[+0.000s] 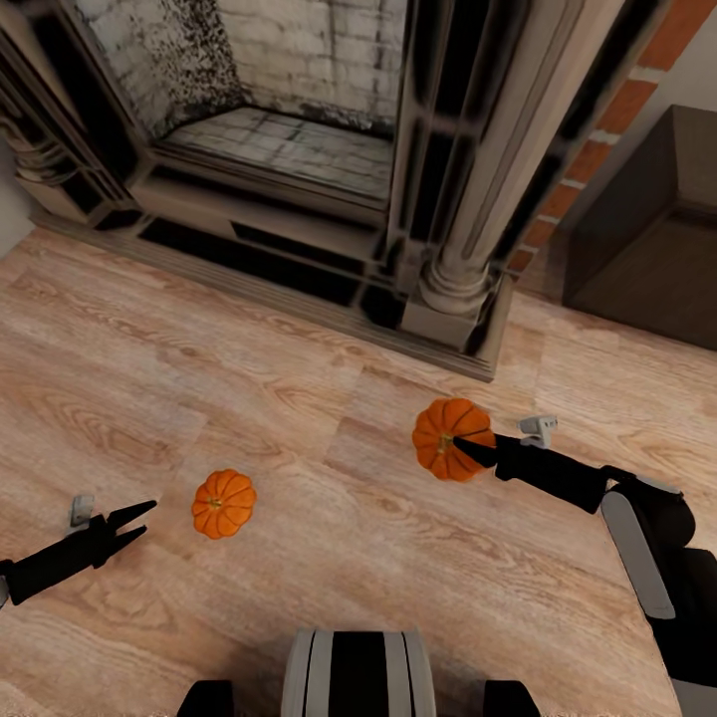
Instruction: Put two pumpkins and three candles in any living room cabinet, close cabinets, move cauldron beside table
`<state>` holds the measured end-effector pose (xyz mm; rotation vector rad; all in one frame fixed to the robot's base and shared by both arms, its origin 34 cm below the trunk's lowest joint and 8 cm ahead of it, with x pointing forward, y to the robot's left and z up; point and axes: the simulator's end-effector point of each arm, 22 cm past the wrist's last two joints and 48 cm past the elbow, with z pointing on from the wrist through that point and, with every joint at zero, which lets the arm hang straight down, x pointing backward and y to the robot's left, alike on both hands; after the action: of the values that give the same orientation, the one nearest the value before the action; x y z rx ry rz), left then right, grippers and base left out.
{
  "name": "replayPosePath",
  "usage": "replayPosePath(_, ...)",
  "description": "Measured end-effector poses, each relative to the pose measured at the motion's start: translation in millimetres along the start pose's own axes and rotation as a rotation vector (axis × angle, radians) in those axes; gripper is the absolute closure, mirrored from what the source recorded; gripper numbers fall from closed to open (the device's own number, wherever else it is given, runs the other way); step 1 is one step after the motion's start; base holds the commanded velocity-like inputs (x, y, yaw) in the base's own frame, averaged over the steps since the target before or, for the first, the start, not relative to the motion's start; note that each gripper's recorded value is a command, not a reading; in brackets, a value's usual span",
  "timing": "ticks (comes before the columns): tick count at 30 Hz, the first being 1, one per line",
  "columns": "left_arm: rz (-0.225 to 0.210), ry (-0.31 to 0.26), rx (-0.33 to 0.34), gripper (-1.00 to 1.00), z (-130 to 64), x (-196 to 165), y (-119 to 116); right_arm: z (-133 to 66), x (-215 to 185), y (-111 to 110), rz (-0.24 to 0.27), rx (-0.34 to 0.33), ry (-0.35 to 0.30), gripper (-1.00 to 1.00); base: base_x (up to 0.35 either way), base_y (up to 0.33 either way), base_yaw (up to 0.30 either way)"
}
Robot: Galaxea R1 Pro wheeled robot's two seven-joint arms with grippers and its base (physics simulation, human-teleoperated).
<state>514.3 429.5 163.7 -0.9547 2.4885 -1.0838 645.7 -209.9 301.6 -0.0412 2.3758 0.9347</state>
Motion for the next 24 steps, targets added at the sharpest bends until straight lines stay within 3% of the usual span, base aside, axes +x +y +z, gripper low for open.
replayPosePath(2, -0.006, 0.007, -0.006, -1.00, 3.4, 4.2, 4.1, -5.2, -2.6, 4.1, 0.013, -0.052, -0.009, 1.00, 0.000, 0.000, 0.000)
replayPosePath(6, -0.014, 0.017, -0.017, -1.00, 7.2, 9.4, 12.0, -7.4, -0.8, 4.3, 0.033, -0.092, -0.013, 1.00, 0.000, 0.000, 0.000)
replayPosePath(24, -0.055, 0.053, -0.065, -1.00, 17.0, 28.1, 47.1, 6.4, 31.7, -15.8, 0.083, -0.098, 0.037, 1.00, 0.000, 0.000, 0.000)
